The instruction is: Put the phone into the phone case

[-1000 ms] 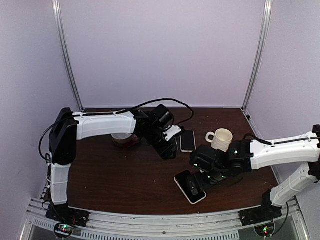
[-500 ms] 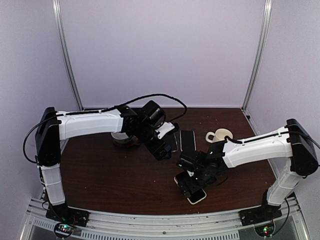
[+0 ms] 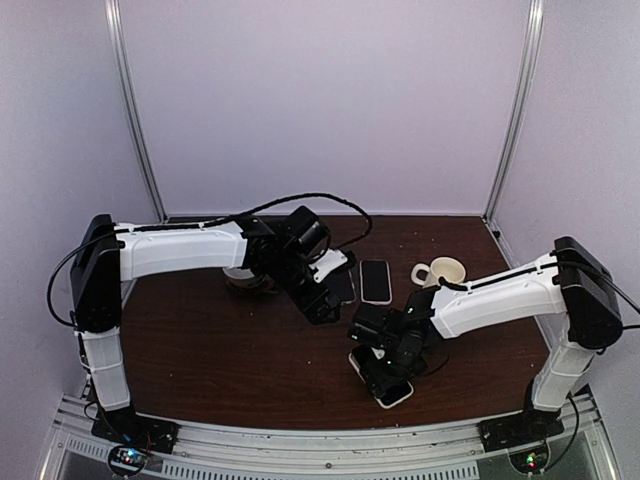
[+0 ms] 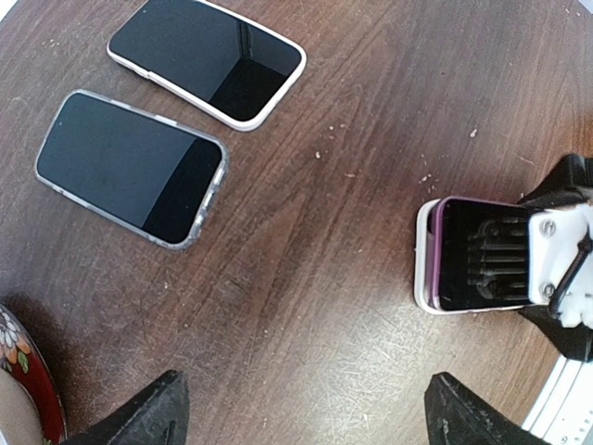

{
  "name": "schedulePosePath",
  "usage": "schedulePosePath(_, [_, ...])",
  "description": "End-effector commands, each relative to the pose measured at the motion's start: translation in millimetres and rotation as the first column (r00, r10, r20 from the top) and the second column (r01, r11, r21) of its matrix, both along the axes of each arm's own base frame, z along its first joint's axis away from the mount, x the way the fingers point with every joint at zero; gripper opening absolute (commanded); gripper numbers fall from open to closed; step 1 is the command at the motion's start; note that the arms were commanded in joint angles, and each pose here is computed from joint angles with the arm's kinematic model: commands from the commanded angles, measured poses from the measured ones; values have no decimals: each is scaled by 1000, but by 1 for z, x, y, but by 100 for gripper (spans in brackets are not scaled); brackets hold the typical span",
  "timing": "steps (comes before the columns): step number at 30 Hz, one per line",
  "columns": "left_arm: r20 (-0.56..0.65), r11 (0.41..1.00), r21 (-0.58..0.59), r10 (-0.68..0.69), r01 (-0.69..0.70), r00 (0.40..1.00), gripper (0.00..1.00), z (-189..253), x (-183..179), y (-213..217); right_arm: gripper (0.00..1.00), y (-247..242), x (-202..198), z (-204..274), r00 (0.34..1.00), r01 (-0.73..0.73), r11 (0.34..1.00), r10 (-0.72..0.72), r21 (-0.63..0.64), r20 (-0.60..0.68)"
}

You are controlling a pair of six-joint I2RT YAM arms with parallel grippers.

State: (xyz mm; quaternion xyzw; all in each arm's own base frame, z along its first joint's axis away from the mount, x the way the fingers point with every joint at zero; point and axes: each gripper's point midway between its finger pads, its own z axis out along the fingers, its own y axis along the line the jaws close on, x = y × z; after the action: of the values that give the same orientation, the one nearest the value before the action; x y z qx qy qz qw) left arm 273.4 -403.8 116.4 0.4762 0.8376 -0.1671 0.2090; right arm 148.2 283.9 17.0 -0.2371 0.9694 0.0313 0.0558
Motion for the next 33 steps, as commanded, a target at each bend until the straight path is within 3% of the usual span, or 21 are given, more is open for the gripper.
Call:
schedulePosePath(1, [36, 999, -44, 12, -11, 999, 92, 14, 7, -3, 68, -7, 5, -2, 1000, 5, 999, -4, -43, 19])
schedulePosePath(4, [41, 999, -49, 13, -11, 999, 92, 16, 7, -3, 55, 0, 5, 2, 999, -22, 1000, 23, -14, 28])
schedulePosePath(8, [39, 998, -67, 9, -7, 999, 92, 20, 6, -5, 52, 5, 9, 11, 998, -38, 999, 37, 20, 59])
schedulePosePath(13, [19, 994, -105, 10, -8, 1000, 91, 27, 3, -7, 41, 8, 16, 23, 993, -51, 997, 44, 57, 113])
schedulePosePath(16, [-31, 980, -199, 7, -13, 1000, 91, 40, -2, -10, 33, 14, 29, 43, 976, -56, 991, 29, 124, 214])
schedulePosePath(22, [-124, 840, -541, -37, -36, 992, 96, 101, -24, -20, 27, 28, 51, 94, 901, -126, 944, -20, 305, 432])
schedulePosePath(29, [-166, 626, -768, 15, -139, 986, 95, 152, -24, -19, 25, 40, 71, 166, 760, -217, 901, -86, 376, 644])
schedulePosePath(33, [-181, 630, -755, 63, -180, 982, 85, 145, -19, -16, 25, 43, 73, 186, 719, -248, 889, -97, 385, 688])
